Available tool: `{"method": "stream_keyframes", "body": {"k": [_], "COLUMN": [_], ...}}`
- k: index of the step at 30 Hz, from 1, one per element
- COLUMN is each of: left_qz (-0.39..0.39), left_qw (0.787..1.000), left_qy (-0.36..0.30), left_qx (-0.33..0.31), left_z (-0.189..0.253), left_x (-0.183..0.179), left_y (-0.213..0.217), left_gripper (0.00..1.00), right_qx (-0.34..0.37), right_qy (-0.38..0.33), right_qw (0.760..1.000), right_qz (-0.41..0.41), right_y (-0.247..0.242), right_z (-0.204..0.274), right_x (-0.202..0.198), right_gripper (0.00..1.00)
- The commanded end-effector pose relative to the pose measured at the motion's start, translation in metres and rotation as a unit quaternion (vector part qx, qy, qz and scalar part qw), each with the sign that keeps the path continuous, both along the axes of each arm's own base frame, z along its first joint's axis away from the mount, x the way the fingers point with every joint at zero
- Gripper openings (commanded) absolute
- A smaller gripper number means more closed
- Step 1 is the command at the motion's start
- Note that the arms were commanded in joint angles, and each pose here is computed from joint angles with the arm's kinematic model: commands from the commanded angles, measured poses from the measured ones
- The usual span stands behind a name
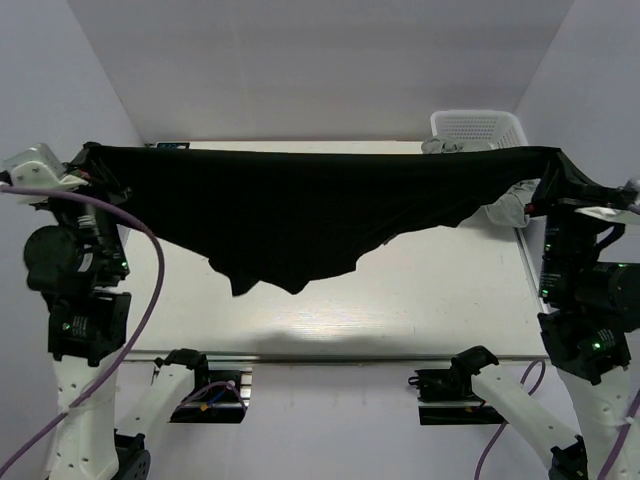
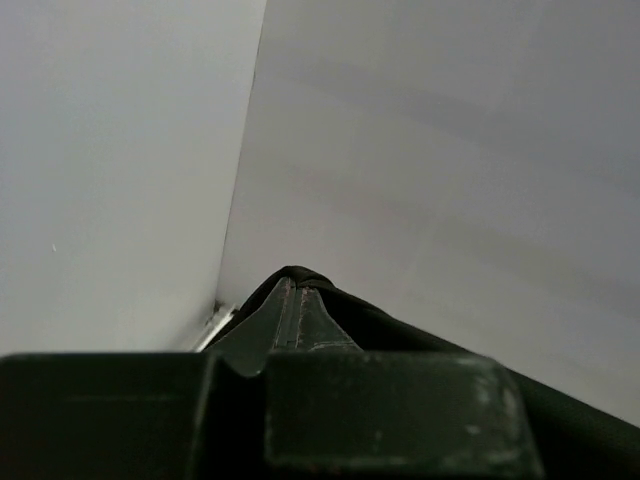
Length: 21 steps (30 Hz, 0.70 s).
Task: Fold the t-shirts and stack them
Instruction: Flatten out the tshirt
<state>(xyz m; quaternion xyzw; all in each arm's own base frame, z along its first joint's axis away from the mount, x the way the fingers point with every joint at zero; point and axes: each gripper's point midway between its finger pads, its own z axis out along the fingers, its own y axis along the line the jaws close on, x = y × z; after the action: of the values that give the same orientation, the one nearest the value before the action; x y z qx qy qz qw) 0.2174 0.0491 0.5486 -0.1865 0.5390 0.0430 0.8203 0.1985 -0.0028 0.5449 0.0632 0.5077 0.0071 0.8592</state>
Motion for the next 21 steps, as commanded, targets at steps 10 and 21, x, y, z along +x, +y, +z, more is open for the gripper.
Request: {"method": "stream_keyframes", "body": {"k": [10,21], "left_qz": [0.034,0.041], "left_qw": [0.962,0.915], "left_qy": [0.271,0.401], "left_qx": [-0.023,-0.018], "left_z": [-0.231,-0.359], "left_x": [0.139,0.251], "left_y": [-0.011,-0.007], "left_gripper": [0.0,0.0], "right_qx": [0.012,-0.05], "right_qy": [0.205,0.349], "right_qw": [0.978,0.934], "right_qz": [-0.042,-0.052], "right_y": [0.048,0.064], "right_z": [-0.189,-0.295], "right_x": [0.142,0.254], "right_gripper": [0.0,0.0]}}
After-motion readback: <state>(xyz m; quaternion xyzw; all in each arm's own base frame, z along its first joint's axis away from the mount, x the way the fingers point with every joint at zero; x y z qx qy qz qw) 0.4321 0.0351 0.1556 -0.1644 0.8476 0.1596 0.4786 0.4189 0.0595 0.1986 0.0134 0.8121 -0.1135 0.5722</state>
